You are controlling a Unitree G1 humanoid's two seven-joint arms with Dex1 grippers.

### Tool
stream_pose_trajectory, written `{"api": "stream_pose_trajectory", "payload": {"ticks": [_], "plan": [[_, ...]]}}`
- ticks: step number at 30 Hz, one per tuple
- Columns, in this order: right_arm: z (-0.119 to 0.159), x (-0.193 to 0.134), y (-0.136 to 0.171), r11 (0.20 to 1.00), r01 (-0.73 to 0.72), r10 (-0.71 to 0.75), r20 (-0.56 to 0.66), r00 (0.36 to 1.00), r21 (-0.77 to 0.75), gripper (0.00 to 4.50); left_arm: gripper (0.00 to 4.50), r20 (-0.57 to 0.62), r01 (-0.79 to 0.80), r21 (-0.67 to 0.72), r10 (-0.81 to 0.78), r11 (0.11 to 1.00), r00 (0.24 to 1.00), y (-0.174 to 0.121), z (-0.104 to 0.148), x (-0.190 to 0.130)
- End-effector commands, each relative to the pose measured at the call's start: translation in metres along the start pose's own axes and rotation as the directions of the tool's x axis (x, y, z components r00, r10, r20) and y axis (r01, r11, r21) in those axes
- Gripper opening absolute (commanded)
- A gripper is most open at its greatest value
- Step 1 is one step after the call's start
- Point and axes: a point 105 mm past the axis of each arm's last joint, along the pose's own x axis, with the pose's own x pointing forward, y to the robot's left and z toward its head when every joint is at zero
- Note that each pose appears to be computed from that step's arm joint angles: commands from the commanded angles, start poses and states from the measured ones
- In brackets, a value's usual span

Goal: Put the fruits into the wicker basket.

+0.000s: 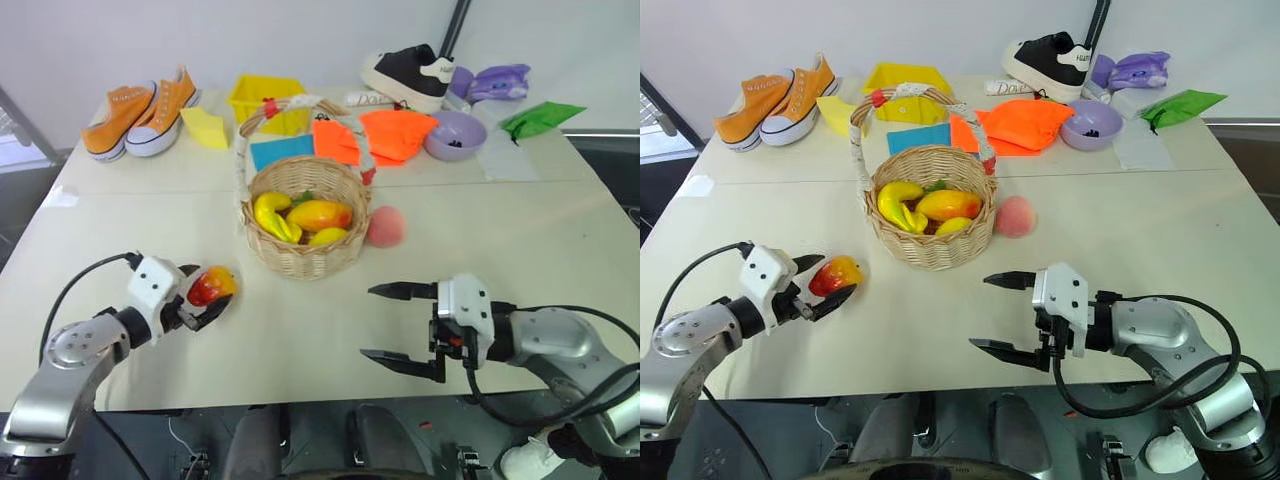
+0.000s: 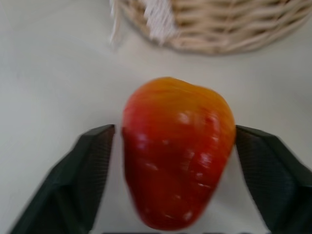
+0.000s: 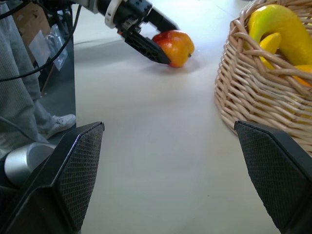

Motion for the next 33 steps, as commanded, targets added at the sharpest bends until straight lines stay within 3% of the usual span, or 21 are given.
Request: {"api": "stream_pose_trajectory", "payload": {"ticks": [1, 8, 11, 15, 18, 23, 28, 30, 33], "plan": [[0.006, -0.001, -0.001, 0.999, 0.009, -0.008, 0.024, 1.000, -0.042, 4.50, 2.35, -0.001, -0.021, 0.013, 0.021, 1.000, 1.000, 0.005, 0.001, -0.002], [0.002, -0.002, 0.002, 0.999, 0.012, -0.011, 0.017, 1.000, -0.040, 4.50, 2.18, 0.094, -0.097, -0.036, 0.100, 0.995, 0.991, 0.017, 0.015, -0.015], [0.001, -0.003, 0.000, 0.999, 0.013, -0.013, 0.013, 1.000, -0.042, 4.50, 2.18, 0.239, -0.072, -0.065, 0.086, 0.995, 0.967, 0.015, 0.046, -0.032], [0.001, -0.005, -0.005, 0.999, 0.017, -0.016, 0.010, 1.000, -0.047, 4.50, 2.18, 0.330, 0.113, 0.008, -0.109, 0.994, 0.938, -0.013, 0.089, -0.042], [0.002, -0.004, -0.011, 0.998, 0.018, -0.017, 0.011, 1.000, -0.060, 4.50, 2.18, 0.361, 0.180, 0.069, -0.193, 0.981, 0.912, -0.032, 0.125, -0.023], [0.006, -0.002, -0.017, 0.997, 0.044, -0.042, 0.029, 0.999, -0.066, 4.50, 2.18, 0.354, 0.130, 0.074, -0.148, 0.989, 0.923, -0.039, 0.165, 0.032], [0.008, 0.000, -0.019, 0.994, 0.079, -0.076, 0.037, 0.996, -0.076, 4.50, 2.18, 0.267, 0.123, 0.140, -0.157, 0.982, 0.951, -0.049, 0.170, 0.075], [0.008, -0.001, -0.023, 0.989, 0.126, -0.123, 0.042, 0.992, -0.084, 4.50, 3.23, 0.293, 0.178, 0.134, -0.211, 0.975, 0.933, -0.056, 0.174, 0.081], [0.004, -0.004, -0.033, 0.978, 0.199, -0.198, 0.020, 0.980, -0.065, 4.50, 4.48, 0.316, 0.207, 0.144, -0.243, 0.968, 0.917, -0.057, 0.177, 0.080]]}}
